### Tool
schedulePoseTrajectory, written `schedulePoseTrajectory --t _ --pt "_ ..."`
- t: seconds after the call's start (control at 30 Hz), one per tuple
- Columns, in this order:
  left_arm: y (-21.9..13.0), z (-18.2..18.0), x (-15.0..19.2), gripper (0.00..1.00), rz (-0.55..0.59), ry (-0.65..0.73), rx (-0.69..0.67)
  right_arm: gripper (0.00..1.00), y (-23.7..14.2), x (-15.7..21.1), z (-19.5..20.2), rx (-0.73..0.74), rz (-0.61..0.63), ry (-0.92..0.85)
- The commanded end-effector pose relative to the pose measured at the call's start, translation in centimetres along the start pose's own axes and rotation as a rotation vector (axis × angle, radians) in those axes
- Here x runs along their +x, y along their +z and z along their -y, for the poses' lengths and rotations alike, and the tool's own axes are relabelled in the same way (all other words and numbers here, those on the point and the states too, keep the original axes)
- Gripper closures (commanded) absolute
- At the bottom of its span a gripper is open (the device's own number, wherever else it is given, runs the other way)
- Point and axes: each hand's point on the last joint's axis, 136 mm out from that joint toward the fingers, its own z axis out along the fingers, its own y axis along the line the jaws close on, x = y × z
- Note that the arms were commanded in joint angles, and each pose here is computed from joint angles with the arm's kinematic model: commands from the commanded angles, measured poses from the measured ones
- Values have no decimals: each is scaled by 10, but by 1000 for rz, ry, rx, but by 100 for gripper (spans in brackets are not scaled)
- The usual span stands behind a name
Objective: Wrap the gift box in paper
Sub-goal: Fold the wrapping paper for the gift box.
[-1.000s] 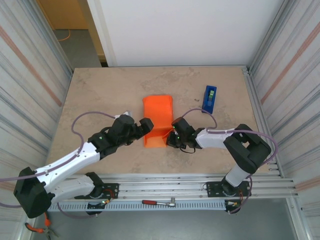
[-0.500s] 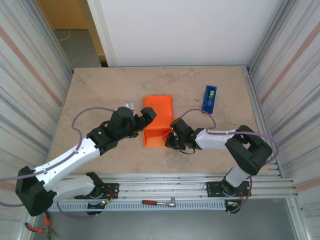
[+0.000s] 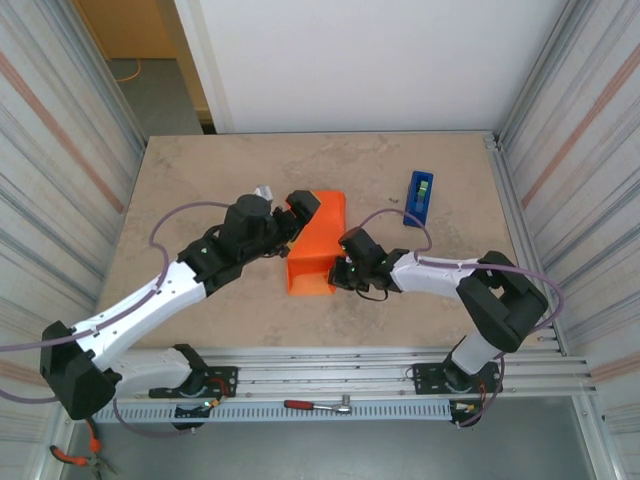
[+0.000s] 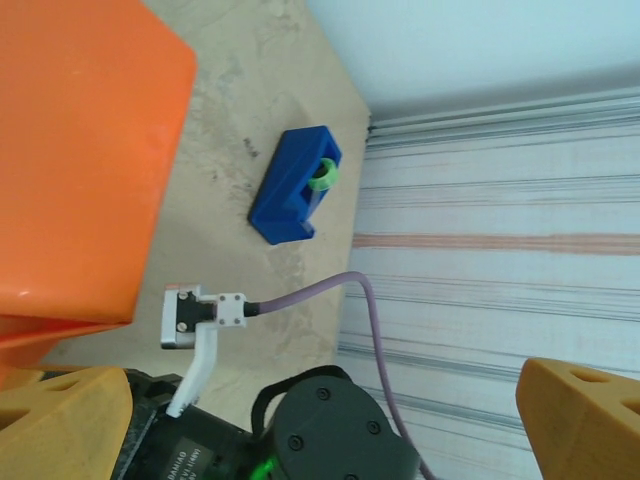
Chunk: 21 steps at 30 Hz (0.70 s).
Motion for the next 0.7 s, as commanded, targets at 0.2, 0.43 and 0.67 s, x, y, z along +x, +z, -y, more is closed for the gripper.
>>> schedulePoseTrajectory --t 0.2,0.43,0.67 --pt "-7 34 -17 1 60 -41 93 100 18 -17 -1 -7 3 3" --pt "-12 43 -21 1 83 -17 112 100 26 -17 -1 -5 -14 7" --pt "-19 48 -23 1 110 4 132 100 26 -16 -5 -5 -14 8"
